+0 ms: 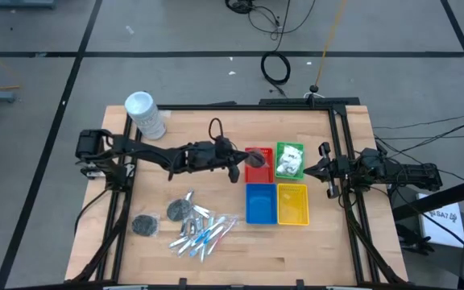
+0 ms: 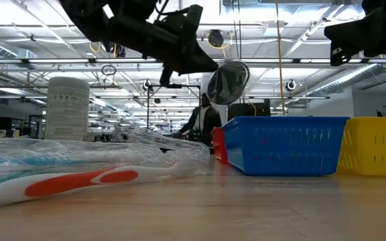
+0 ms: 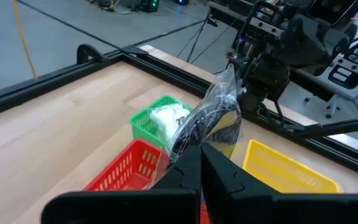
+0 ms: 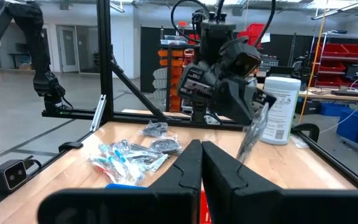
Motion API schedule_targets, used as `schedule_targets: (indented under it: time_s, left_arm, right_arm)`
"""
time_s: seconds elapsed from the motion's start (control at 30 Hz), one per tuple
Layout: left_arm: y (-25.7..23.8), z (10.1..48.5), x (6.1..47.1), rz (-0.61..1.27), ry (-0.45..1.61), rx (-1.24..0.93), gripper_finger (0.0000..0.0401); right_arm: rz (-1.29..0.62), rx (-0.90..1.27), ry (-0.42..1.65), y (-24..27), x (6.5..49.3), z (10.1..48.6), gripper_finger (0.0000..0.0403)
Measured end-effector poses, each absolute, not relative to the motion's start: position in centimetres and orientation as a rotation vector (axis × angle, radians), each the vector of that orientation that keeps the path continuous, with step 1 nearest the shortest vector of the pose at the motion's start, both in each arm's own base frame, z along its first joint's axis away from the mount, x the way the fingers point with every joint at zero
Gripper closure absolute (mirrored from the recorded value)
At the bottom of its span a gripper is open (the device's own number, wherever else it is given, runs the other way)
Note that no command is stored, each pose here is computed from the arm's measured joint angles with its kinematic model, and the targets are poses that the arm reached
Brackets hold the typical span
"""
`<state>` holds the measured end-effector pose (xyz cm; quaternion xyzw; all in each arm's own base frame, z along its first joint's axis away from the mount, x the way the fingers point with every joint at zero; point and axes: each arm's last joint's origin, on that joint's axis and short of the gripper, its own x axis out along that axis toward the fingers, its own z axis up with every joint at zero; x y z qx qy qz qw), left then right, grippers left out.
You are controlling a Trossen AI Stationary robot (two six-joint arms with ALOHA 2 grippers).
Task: Pick & Place Travel size toiletries
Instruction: Put the black hairbrush into the orange bin
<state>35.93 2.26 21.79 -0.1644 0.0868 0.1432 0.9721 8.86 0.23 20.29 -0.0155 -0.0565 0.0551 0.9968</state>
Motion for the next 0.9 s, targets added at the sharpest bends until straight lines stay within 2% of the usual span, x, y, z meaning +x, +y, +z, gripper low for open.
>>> schedule_targets:
  time_s: [0.7,0.9]
  left_arm:
    - [2.3,20.9,36.5,0.290,0.147,-0.372,0.0401]
    - [2.4,19.0,37.8,0.295,0.153,-0.388,0.0401]
  right_arm:
    - [0.110,-0.031,-0.113,0.2,8.9,20.3,0.0403]
    - [0.109,-0.042,-0.115,0.2,8.9,20.3,0.0403]
